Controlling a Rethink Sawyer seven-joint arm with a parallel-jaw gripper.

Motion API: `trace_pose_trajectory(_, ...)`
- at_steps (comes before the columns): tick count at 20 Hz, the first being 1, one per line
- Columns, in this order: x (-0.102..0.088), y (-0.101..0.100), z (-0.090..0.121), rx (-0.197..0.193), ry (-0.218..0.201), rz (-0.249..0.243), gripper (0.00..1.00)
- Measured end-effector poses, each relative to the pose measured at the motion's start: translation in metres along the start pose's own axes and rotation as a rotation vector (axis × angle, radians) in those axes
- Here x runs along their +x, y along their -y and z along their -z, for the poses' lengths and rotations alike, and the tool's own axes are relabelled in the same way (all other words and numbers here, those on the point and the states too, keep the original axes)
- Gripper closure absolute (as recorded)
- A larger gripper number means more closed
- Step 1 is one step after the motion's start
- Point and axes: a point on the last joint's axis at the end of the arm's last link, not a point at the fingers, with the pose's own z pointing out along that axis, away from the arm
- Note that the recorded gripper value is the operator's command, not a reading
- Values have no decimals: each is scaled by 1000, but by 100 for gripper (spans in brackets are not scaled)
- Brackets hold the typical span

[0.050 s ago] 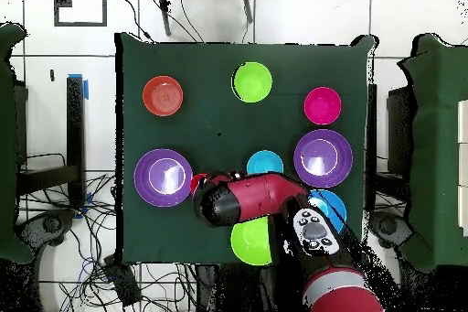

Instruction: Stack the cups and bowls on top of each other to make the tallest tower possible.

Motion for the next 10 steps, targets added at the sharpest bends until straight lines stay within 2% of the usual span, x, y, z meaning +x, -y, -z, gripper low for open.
trace_pose_trajectory(10,12,7,-9,6,-16,-16,0)
